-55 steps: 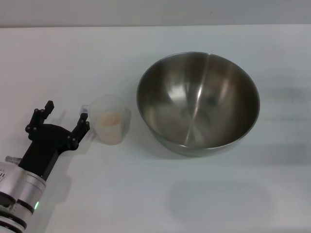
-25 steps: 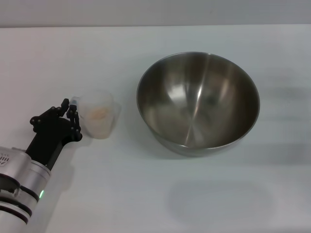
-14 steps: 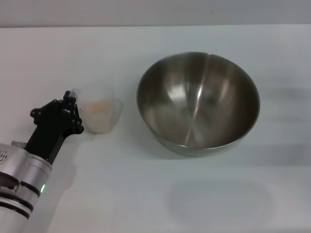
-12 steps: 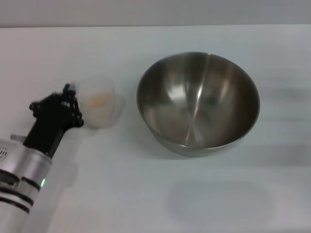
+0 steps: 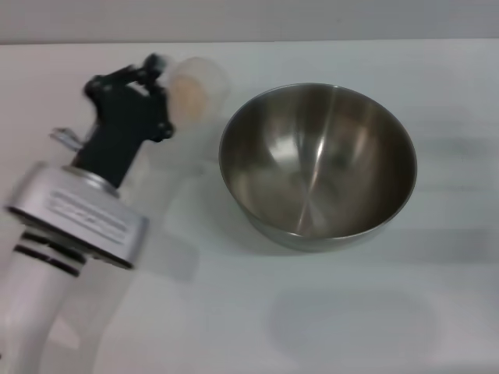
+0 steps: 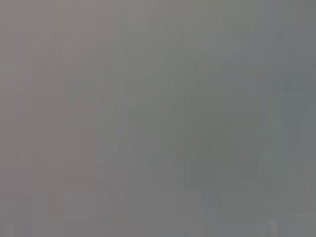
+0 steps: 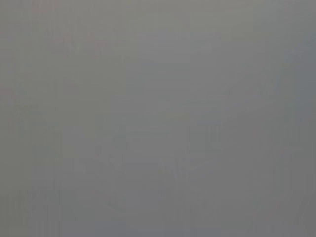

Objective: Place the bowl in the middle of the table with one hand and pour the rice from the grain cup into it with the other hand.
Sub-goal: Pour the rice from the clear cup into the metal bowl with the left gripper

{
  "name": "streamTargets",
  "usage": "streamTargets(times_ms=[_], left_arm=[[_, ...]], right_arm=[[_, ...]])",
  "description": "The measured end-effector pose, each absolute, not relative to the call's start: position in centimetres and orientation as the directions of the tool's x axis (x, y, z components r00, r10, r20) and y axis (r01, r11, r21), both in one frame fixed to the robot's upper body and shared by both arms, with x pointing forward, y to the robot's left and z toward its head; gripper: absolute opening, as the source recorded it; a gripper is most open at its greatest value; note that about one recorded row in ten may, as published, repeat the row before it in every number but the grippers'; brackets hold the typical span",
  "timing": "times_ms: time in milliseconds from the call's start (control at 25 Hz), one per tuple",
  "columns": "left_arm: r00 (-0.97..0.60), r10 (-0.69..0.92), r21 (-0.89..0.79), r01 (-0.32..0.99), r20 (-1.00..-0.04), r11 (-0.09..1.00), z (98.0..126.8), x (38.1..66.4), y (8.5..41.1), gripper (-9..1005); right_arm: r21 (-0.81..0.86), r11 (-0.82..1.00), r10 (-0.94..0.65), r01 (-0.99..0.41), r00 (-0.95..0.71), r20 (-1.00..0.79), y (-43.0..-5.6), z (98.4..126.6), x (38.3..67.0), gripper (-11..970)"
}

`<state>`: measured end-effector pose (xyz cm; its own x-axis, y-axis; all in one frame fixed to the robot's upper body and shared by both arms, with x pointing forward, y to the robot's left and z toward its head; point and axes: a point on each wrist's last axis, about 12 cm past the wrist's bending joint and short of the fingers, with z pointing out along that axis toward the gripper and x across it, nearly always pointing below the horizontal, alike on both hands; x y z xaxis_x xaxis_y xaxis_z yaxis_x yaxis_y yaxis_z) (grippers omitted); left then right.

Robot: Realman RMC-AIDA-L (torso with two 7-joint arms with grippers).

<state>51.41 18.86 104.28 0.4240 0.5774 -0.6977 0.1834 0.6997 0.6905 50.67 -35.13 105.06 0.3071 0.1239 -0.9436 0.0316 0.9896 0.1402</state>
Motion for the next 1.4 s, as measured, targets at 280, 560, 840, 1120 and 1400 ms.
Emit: streamTargets(times_ms=[280,560,840,1120,1400], left_arm=[[0.631,0.725,0.936,0.005,-0.276,0.352,105.2,51.4,16.1,20],[0.725,0.689,0.979,-0.151,0.013,0.140,105.2,50.4,14.2,20],[0.713,0.656,0.954,-0.297,0.247,-0.036,104.7,49.6,13.6,21],[0.673,0.615,0.899,-0.413,0.411,-0.149,104.4,49.0,13.2,21],[0.636,0.577,0.845,-0.493,0.513,-0.207,104.3,48.4,13.0,21]], right_arm=[[0.137,0.990,0.124,0.019,0.321,-0.939,-34.9,105.4,51.1,436],[0.134,0.991,0.123,0.012,0.326,-0.937,-34.8,105.6,51.4,436],[0.132,0.991,0.122,0.010,0.327,-0.937,-34.8,105.7,51.4,437],[0.131,0.991,0.121,0.009,0.327,-0.937,-34.8,105.7,51.4,437],[0.130,0.991,0.121,0.008,0.326,-0.938,-34.8,105.7,51.4,438]])
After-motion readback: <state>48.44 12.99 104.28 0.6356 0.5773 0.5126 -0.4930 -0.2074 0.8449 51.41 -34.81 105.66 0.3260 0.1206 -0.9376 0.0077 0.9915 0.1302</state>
